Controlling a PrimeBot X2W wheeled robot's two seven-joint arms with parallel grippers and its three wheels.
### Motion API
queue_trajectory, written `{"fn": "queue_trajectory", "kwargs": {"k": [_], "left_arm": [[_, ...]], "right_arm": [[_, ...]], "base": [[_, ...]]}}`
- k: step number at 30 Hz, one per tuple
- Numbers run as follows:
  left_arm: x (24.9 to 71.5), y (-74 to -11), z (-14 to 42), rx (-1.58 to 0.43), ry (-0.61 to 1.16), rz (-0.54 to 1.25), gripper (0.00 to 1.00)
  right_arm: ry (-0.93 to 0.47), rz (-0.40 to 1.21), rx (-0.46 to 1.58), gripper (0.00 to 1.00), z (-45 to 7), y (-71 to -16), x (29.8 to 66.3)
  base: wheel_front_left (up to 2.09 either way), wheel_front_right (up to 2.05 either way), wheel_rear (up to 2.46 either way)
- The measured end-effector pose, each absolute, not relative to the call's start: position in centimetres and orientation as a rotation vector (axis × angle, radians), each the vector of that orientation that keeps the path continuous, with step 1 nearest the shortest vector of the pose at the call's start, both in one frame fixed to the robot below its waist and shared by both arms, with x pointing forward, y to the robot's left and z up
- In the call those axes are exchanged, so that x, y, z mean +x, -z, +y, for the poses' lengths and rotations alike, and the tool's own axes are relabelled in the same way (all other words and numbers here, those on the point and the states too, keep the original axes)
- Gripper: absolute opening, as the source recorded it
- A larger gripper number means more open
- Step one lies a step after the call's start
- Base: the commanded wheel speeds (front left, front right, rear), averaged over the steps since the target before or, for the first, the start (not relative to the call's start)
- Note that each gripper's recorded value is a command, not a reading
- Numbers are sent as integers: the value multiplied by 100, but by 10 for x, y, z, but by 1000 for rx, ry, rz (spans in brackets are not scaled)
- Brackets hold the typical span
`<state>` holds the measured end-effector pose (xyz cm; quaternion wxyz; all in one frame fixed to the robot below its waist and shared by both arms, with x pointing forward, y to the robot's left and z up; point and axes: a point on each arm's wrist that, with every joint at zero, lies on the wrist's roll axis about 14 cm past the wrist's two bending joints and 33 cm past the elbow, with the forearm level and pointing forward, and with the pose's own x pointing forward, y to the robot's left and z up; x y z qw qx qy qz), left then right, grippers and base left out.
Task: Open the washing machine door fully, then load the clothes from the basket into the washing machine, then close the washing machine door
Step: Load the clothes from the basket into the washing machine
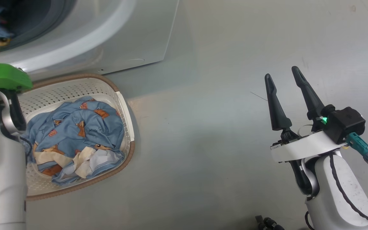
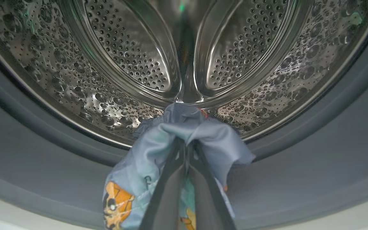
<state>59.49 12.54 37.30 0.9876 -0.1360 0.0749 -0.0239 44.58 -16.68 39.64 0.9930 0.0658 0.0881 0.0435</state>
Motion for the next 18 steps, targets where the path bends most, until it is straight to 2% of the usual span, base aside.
{"fn": "queue_trajectory", "kwargs": {"k": [8,18], "left_arm": [[629,-395,112,-217,103,118,0],[679,-393,119,-125,98,167,0]], "right_arm": [[-84,188,151,100,-167,-397,439],[-59,223,170,100,-172,-392,425]], "base": [[0,0,0],[0,0,0]]}}
